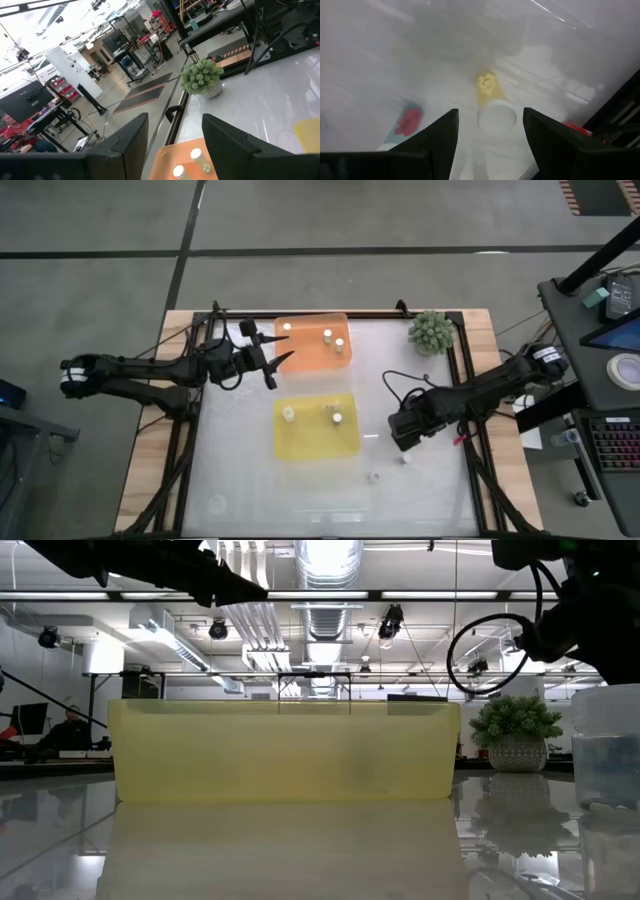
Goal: Pick and place medicine bottles into bin by pill shape (circle, oval)
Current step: Put the yellow tablet bottle into the orange bin
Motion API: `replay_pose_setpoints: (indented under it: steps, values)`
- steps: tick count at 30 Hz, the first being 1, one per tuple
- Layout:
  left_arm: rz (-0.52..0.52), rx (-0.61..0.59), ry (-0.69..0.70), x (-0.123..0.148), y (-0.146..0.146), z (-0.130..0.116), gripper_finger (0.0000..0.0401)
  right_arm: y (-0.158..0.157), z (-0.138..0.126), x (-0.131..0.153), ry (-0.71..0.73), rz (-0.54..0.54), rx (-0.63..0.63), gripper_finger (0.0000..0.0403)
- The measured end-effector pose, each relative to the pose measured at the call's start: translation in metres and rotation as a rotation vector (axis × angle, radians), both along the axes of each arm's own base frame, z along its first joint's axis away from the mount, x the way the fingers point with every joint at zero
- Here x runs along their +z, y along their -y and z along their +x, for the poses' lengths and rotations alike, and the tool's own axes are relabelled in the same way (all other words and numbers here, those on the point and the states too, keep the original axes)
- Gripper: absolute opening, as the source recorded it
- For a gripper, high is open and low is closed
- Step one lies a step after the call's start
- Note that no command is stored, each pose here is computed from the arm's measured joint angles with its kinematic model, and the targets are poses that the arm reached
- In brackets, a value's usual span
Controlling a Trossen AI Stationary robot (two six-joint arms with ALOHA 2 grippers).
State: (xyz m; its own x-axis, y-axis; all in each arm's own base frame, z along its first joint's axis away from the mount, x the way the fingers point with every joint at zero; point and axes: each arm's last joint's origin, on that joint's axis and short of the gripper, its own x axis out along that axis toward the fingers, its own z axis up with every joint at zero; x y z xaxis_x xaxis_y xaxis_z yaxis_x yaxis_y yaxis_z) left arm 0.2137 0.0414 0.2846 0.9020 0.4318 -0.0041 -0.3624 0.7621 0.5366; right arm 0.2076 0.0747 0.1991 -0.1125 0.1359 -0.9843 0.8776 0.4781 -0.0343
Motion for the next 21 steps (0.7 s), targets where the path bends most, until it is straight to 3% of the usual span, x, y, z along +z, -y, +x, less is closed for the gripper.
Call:
replay_pose_setpoints:
  steps: [13,21]
  values:
    - [0.001,0.003,0.004,0.0,-0.001,0.0,0.0171,-0.001,0.002,-0.01,-0.035,-0.004,0.042,0.021]
    - [0.001,0.004,0.003,0.0,-0.001,0.0,0.0171,0.0,-0.002,-0.015,-0.056,0.005,0.041,0.0146]
